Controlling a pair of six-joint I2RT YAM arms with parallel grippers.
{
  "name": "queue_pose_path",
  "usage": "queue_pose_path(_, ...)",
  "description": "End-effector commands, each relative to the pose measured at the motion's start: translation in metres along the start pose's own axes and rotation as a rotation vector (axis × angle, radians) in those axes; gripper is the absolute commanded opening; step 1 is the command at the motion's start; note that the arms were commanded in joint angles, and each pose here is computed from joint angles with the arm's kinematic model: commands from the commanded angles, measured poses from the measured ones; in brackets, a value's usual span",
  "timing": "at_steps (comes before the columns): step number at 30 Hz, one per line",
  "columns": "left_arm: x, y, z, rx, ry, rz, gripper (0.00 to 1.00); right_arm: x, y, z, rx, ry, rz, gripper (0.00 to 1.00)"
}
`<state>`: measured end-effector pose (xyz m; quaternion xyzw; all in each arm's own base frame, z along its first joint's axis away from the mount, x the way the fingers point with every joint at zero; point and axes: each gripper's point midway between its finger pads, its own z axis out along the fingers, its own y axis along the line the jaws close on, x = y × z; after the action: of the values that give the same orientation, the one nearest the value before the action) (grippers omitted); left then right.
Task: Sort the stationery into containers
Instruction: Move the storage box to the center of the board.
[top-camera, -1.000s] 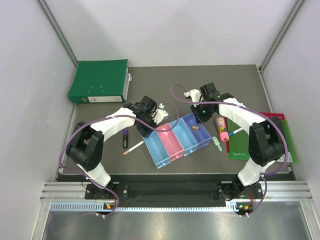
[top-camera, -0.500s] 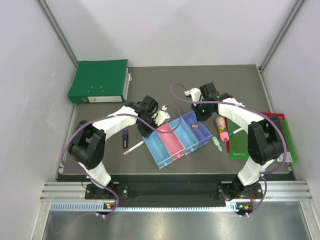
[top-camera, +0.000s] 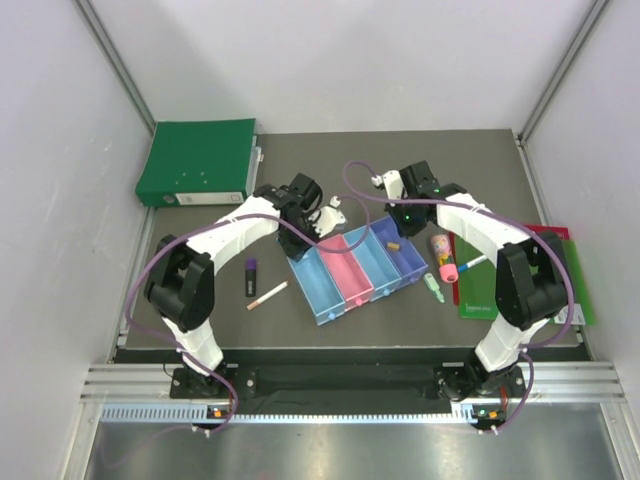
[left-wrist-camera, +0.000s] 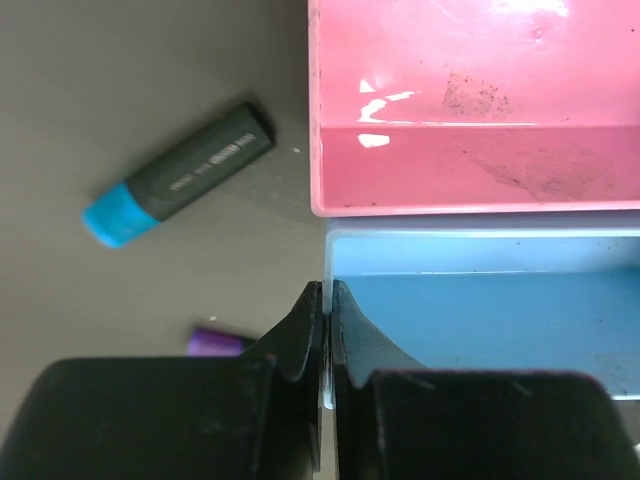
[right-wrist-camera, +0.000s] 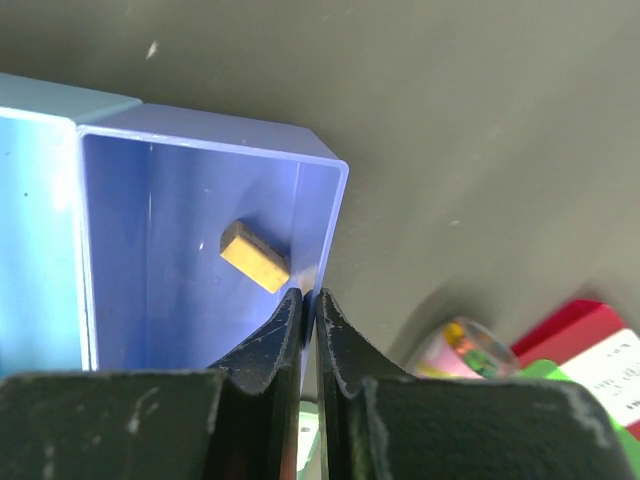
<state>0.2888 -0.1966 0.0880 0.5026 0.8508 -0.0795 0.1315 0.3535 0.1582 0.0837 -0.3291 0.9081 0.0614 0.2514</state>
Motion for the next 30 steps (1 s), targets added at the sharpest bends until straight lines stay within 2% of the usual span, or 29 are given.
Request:
queue_pose_path(1,-0.049,0.017,-0.024,-0.058,-0.147,0.043,0.00,-0.036,-0.002,-0.026,0.033,-0.095,-0.016,0.00)
queue_pose_path(12,-0.073,0.044,-0.018,-0.134,-0.159,0.178,0.00,-0.064,-0.021,-0.040,0.119,-0.157,-0.008,0.00)
queue_pose_path(30,-0.108,0.074,-0.010,-0.231,-0.231,0.247,0.00,-0.078,-0.049,-0.033,0.213,-0.165,0.014,0.00)
